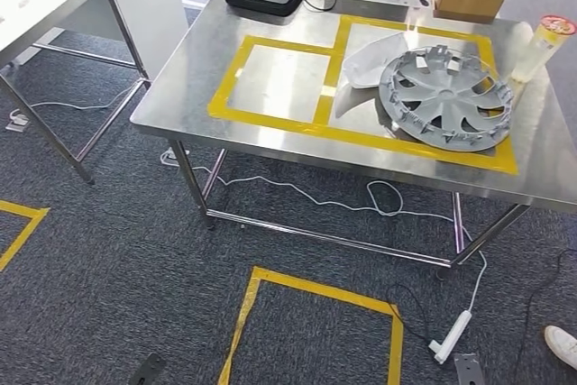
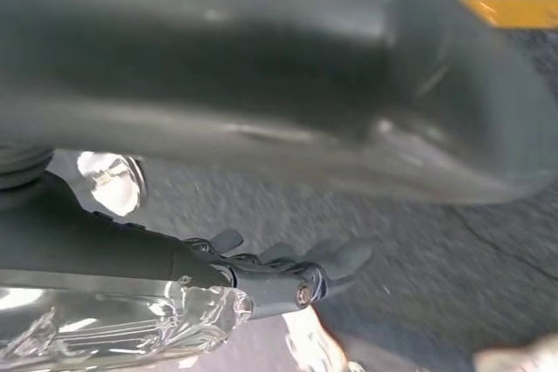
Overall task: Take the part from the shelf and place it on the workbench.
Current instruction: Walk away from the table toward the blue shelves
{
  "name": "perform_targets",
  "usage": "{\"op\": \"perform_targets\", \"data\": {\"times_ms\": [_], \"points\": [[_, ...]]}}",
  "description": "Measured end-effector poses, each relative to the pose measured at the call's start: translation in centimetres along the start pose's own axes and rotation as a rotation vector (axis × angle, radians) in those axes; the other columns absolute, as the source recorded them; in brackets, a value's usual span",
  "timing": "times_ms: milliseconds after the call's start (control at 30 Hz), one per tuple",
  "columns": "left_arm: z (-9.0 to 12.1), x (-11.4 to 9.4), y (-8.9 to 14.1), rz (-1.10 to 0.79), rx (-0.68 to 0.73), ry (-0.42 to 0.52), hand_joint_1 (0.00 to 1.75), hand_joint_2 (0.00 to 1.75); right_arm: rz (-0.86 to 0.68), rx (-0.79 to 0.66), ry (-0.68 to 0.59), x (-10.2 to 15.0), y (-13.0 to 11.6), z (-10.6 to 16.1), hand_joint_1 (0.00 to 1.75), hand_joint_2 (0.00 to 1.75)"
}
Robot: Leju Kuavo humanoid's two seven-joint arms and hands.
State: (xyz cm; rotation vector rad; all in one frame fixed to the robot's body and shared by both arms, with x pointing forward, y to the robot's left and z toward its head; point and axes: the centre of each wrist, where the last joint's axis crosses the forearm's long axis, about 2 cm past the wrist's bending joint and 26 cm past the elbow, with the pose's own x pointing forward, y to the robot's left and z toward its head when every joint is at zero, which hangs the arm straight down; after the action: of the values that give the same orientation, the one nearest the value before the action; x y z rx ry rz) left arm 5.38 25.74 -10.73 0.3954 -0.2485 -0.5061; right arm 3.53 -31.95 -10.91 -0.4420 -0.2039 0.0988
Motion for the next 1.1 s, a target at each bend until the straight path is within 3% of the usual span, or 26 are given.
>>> {"op": "perform_targets", "data": {"times_ms": [300, 500, 833, 933, 1100], "points": [[0.0, -0.1, 0.0, 0.0, 0.0, 0.014, 0.0, 0.0, 0.055, 0.149, 0.215, 0.8, 4.7, 2.0, 0.0, 0.0], [-0.1, -0.4, 0.3, 0.009, 0.003, 0.025, 0.0, 0.0, 0.073, 0.183, 0.173, 1.4, 6.4, 2.9, 0.0, 0.0], [-0.1, -0.2, 0.1, 0.01, 0.013, 0.004, 0.0, 0.0, 0.052, 0.184, 0.119, 1.7, 6.9, 3.2, 0.0, 0.0], [0.2, 1.6, -0.2, 0.035, 0.03, -0.002, 0.0, 0.0, 0.074, 0.185, 0.115, 1.8, 7.0, 3.2, 0.0, 0.0], [0.5, 7.5, 0.6, 0.124, 0.03, 0.075, 0.0, 0.0, 0.161, 0.22, 0.125, 2.1, 7.0, 3.2, 0.0, 0.0]]}}
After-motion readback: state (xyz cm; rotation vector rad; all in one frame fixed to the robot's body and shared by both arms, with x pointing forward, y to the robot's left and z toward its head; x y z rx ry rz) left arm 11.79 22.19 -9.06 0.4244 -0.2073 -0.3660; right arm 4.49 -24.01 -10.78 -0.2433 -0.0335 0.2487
